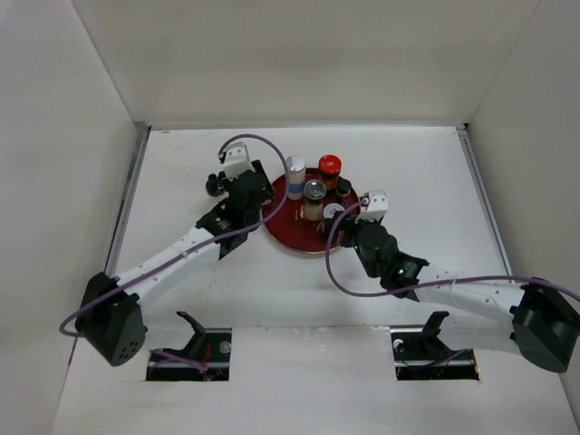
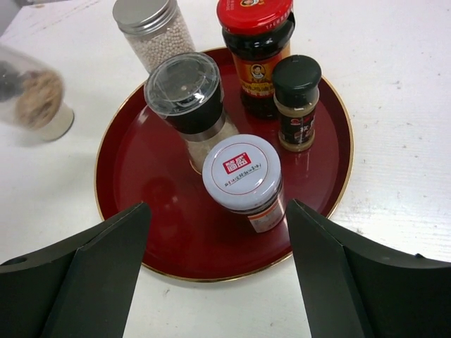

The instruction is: Organize the condiment bottles

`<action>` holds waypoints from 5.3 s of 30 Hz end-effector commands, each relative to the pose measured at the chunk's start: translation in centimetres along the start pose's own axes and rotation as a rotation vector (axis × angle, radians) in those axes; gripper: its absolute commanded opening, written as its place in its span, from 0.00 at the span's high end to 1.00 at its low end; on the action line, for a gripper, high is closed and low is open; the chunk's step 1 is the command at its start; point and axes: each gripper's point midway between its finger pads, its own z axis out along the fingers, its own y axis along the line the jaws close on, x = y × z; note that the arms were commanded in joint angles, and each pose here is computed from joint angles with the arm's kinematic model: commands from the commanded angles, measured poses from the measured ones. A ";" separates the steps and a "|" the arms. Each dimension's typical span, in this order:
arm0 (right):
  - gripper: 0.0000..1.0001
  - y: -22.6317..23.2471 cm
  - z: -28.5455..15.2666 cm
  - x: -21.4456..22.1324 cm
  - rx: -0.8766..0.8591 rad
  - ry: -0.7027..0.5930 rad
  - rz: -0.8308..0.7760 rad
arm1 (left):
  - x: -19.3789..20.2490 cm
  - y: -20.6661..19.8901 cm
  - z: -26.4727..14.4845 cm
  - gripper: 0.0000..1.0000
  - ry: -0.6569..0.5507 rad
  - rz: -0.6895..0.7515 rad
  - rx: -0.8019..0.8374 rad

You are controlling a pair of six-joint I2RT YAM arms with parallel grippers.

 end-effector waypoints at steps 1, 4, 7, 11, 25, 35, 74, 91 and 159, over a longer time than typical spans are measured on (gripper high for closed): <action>0.15 -0.1 0.0 -1.8 0.014 -0.065 0.043 | -0.7 -3.8 2.4 0.62 -0.019 -0.020 0.072; 0.15 -0.4 -0.1 -1.9 0.025 -0.074 0.043 | 1.0 -5.8 4.7 0.62 0.019 -0.003 0.097; 0.14 -0.5 -0.2 -2.1 0.022 -0.082 0.053 | 2.8 -7.1 6.3 0.62 0.044 0.030 0.099; 0.14 -0.5 -0.2 -2.2 0.016 -0.083 0.056 | 4.9 -7.8 7.9 0.62 0.069 0.079 0.088; 0.10 -1.1 0.0 -2.0 0.036 -0.082 0.058 | 8.1 -5.9 8.1 0.41 0.099 0.153 0.029; 0.09 -1.3 0.0 -2.1 0.038 -0.084 0.062 | 3.2 -4.8 5.2 0.25 -0.033 0.075 0.057; 0.00 -0.9 0.4 -1.7 0.032 -0.076 0.053 | 2.8 11.3 12.3 0.42 0.035 0.082 -0.307; 0.00 -1.0 0.3 -1.7 0.031 -0.077 0.055 | -0.2 8.6 7.8 0.58 -0.039 0.055 -0.212; 0.36 -7.8 -1.0 -5.0 0.193 -0.190 0.243 | 5.3 13.5 2.0 0.00 0.015 -0.203 -0.247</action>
